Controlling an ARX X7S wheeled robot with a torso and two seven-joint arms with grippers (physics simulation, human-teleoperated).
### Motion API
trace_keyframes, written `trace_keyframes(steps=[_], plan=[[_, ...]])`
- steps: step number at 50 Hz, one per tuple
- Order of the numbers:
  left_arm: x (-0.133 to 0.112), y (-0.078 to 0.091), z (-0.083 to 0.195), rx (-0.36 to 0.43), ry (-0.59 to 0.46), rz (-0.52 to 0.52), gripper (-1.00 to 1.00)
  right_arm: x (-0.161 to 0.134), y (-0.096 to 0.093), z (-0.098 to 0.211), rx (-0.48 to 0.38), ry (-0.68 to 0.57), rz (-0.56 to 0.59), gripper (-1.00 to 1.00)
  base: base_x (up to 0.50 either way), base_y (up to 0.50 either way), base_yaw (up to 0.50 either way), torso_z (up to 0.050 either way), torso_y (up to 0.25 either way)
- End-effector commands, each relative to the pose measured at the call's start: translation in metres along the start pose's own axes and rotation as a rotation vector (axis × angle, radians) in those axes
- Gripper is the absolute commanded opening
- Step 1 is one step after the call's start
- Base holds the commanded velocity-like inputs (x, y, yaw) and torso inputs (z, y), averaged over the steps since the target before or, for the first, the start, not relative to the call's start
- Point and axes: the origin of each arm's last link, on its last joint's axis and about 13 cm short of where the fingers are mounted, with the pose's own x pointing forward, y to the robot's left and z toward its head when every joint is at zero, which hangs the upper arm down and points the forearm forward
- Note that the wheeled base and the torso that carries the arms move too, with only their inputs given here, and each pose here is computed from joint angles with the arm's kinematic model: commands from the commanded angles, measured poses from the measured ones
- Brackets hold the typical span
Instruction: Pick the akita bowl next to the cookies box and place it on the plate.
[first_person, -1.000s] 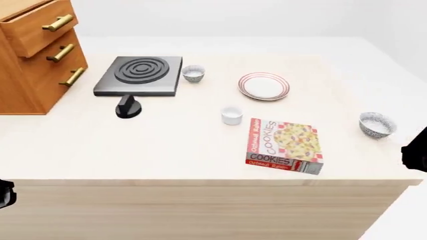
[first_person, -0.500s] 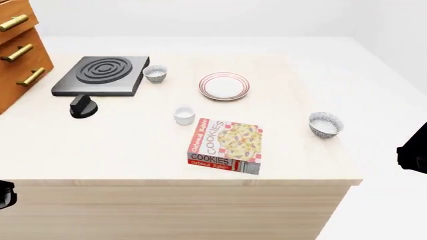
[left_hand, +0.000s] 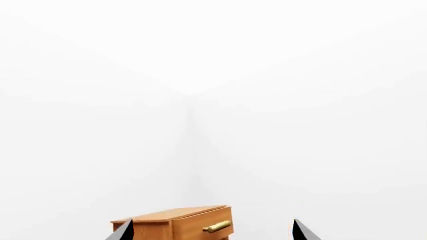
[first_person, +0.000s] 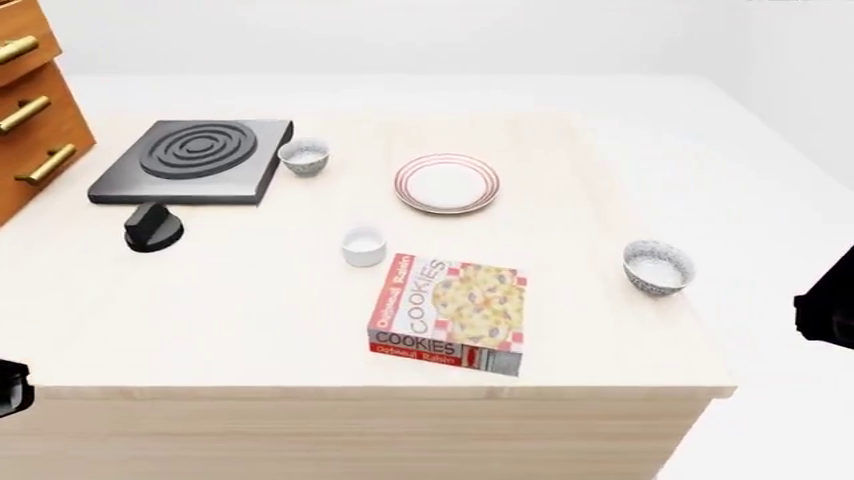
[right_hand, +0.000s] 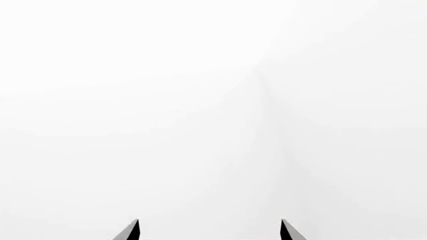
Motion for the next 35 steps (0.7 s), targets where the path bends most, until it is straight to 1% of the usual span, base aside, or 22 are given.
trace_keyframes(steps=[1,35], plan=[[-0.0002,-0.0006,-0.0015,0.005,0.0,-0.002,1.0,-0.0009,0.0,0.0002,-0.007,-0.033,0.04,1.0,0.5,0.0,0.0,0.0,0.0],[-0.0002,-0.0004,-0.0015,0.004,-0.002,-0.003,1.0,-0.0012,0.0007,-0.0007,-0.023,-0.038,0.053,1.0,0.5,0.0,0.0,0.0,0.0]])
